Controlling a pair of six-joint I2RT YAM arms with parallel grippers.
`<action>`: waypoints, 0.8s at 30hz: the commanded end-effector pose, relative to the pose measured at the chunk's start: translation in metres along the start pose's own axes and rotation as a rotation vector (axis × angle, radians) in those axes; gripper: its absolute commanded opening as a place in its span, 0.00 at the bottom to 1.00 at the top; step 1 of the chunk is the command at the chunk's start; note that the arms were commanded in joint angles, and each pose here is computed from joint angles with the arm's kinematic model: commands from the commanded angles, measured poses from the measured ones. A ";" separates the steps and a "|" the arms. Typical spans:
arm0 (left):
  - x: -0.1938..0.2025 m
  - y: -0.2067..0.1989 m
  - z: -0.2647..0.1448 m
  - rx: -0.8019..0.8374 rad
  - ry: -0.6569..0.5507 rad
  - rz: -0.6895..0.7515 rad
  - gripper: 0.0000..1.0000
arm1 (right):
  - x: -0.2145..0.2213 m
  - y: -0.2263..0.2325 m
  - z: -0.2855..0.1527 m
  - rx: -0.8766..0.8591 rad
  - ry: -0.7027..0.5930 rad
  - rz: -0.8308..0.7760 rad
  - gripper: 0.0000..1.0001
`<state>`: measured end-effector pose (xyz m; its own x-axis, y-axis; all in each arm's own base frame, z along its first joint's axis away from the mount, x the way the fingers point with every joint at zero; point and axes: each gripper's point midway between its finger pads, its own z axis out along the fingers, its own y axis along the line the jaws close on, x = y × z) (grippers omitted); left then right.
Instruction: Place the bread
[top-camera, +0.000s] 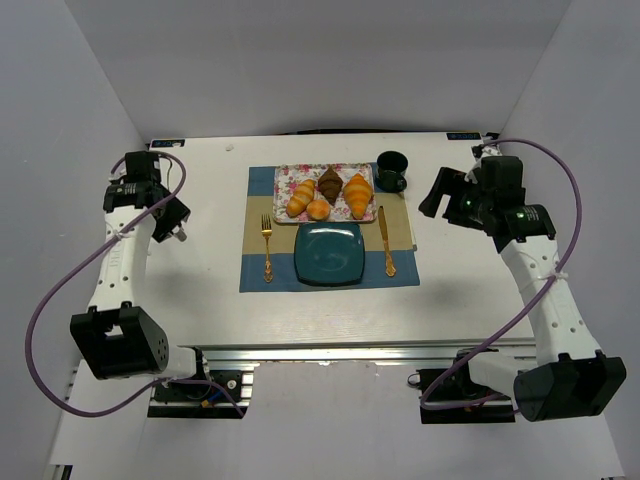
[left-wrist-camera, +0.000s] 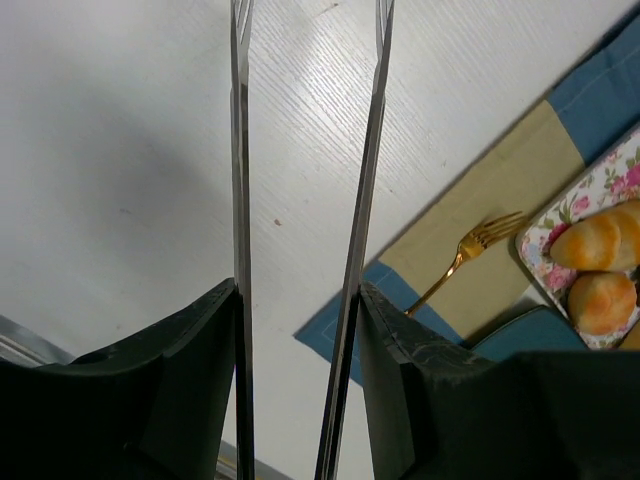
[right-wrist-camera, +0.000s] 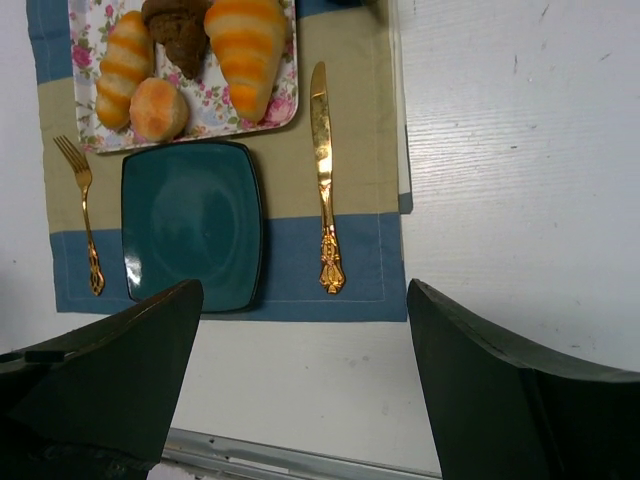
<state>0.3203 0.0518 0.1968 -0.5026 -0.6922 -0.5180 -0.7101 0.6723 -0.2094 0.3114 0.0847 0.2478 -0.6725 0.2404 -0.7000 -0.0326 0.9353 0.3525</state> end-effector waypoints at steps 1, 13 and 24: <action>-0.013 -0.005 -0.030 0.062 -0.033 0.089 0.58 | -0.024 0.004 -0.012 0.013 -0.073 -0.012 0.89; 0.001 -0.125 -0.063 0.452 -0.088 0.370 0.55 | -0.021 -0.015 -0.034 0.123 -0.136 0.048 0.89; 0.049 -0.218 -0.066 0.586 -0.092 0.719 0.55 | -0.018 -0.020 -0.036 0.143 -0.135 0.039 0.89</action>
<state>0.4108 -0.1336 0.2561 -0.7021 -0.1482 -0.6965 0.0353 0.9696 -0.2419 0.2987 0.0561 0.2692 -0.5886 0.2984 -0.7513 0.0969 0.9487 0.3009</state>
